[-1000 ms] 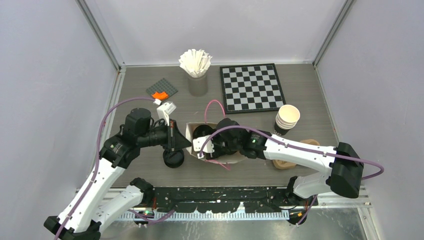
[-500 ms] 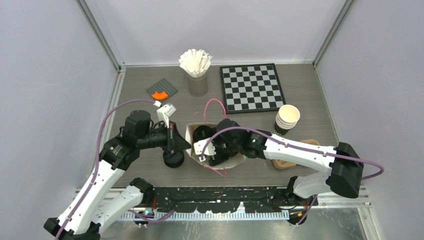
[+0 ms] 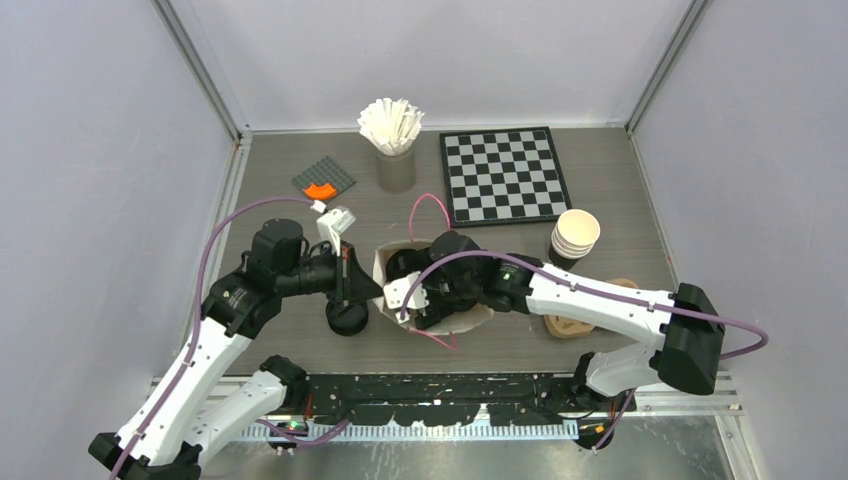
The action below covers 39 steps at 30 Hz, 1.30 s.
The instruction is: Pack the takeout coffee
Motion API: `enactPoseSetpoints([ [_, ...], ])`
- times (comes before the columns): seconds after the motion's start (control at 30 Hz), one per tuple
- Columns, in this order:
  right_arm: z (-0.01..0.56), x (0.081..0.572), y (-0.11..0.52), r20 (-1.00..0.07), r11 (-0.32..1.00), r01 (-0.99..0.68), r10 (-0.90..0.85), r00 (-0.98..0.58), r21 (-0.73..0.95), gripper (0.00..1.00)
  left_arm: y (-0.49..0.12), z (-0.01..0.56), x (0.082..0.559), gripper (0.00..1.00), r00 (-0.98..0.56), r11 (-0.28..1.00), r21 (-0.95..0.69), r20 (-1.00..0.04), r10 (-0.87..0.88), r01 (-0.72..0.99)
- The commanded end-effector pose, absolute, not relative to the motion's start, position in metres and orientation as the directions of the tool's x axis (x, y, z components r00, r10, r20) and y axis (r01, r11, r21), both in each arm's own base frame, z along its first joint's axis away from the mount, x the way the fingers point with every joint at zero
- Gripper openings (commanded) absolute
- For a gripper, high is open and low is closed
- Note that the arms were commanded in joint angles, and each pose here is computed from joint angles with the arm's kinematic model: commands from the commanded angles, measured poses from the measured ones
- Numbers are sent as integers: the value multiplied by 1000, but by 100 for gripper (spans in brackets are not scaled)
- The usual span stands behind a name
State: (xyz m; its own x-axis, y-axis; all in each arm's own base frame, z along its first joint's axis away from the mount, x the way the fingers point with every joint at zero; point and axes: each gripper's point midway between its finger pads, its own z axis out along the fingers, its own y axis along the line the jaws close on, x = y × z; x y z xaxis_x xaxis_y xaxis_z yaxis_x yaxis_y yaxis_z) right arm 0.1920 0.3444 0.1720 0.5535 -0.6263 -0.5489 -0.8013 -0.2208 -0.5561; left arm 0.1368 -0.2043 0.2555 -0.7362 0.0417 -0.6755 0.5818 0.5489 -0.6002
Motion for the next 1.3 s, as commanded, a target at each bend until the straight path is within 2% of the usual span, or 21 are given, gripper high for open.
enactPoseSetpoints([
  [0.0, 186, 198, 360, -560, -216, -788, -597, 574, -577, 92, -209, 268, 139, 0, -688, 508, -580, -725, 36, 637],
  [0.4, 168, 206, 371, -566, -196, -813, -629, 533, -548, 92, -210, 268, 137, 0, -691, 502, -586, -722, 32, 636],
  [0.6, 167, 207, 367, -569, -172, -819, -642, 514, -547, 82, -210, 269, 138, 0, -693, 503, -589, -721, 27, 633],
  [0.77, 172, 208, 364, -568, -162, -814, -640, 517, -558, 64, -208, 269, 139, 0, -694, 519, -586, -720, 19, 622],
  [0.93, 175, 208, 362, -565, -160, -808, -638, 523, -567, 58, -205, 269, 140, 0, -695, 535, -582, -719, 15, 613],
  [1.13, 184, 207, 359, -561, -159, -793, -626, 542, -588, 56, -203, 267, 140, 0, -693, 550, -577, -721, 7, 605],
  [1.27, 195, 204, 357, -559, -166, -776, -605, 567, -608, 49, -202, 267, 140, 0, -693, 552, -576, -721, 6, 603],
])
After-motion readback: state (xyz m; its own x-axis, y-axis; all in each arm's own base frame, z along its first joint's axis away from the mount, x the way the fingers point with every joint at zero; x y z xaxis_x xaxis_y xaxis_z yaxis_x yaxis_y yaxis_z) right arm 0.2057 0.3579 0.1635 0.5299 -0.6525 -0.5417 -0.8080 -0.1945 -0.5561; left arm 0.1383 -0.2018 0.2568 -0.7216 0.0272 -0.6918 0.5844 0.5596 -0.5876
